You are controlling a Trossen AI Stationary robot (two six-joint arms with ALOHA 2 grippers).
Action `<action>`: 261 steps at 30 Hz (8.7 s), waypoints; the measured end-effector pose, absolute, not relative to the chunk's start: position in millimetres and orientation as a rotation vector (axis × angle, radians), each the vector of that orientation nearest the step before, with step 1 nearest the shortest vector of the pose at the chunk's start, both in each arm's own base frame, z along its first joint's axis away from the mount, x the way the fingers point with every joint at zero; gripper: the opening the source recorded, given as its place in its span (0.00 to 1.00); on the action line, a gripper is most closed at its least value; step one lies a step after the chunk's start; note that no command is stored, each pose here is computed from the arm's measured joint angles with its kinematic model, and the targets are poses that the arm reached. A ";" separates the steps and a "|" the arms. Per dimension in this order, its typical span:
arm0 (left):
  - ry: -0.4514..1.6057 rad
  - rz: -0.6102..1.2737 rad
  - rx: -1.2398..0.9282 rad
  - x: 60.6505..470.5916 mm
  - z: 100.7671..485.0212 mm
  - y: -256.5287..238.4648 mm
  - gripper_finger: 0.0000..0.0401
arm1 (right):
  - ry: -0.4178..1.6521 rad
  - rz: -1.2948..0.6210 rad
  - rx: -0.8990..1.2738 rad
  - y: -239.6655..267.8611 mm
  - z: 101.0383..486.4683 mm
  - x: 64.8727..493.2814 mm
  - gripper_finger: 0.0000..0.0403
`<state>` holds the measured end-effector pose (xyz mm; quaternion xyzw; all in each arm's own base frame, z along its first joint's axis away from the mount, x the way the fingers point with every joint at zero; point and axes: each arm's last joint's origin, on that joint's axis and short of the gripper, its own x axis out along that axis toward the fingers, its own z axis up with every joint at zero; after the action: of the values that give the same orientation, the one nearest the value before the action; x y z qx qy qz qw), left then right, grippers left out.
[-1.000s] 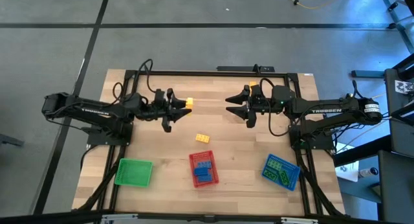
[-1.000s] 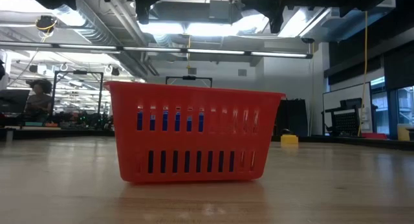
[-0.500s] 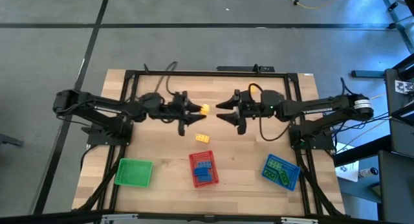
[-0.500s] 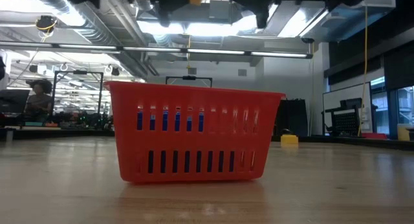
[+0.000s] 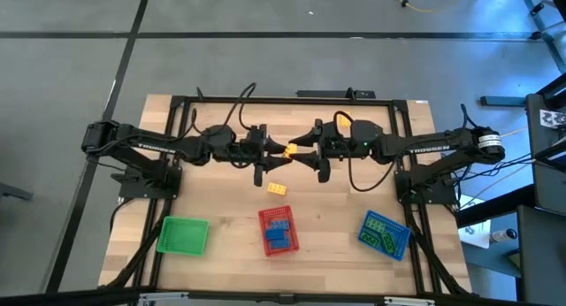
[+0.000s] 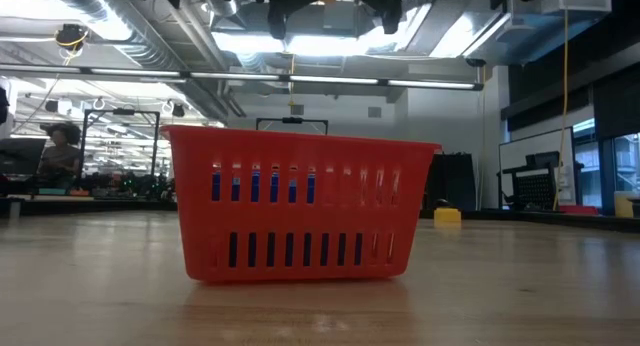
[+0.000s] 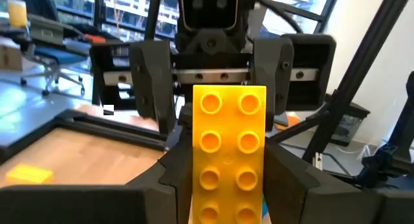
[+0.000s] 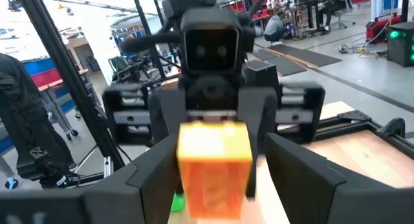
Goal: Sort & place blocks by color
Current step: Put the left yellow game piece into the green bin, then put the bottom yellow game piece into the green bin
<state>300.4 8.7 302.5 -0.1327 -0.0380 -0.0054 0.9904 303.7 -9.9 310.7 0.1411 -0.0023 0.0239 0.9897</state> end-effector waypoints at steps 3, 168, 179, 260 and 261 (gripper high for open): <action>-0.088 -0.010 -0.239 300.2 303.7 8.8 0.32 | -0.007 0.049 0.283 -9.8 310.9 303.7 0.57; 0.210 0.033 -0.365 162.8 306.0 1.9 0.31 | 0.086 0.071 0.400 -32.5 290.2 268.6 0.71; 1.033 -0.122 -0.551 161.6 301.1 -70.8 0.31 | 0.106 0.067 0.405 -32.4 288.2 268.4 0.71; 0.062 0.226 -0.384 161.9 333.6 -0.5 0.48 | 0.134 0.057 0.488 -32.3 285.9 268.3 0.71; 0.043 0.208 -0.351 163.9 335.7 3.9 0.48 | 0.125 0.059 0.485 -32.4 286.9 268.4 0.71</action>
<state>163.9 3.9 335.7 -0.1743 0.0215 0.1031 0.9790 268.4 -32.4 286.9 0.2400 0.0616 0.0292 0.9684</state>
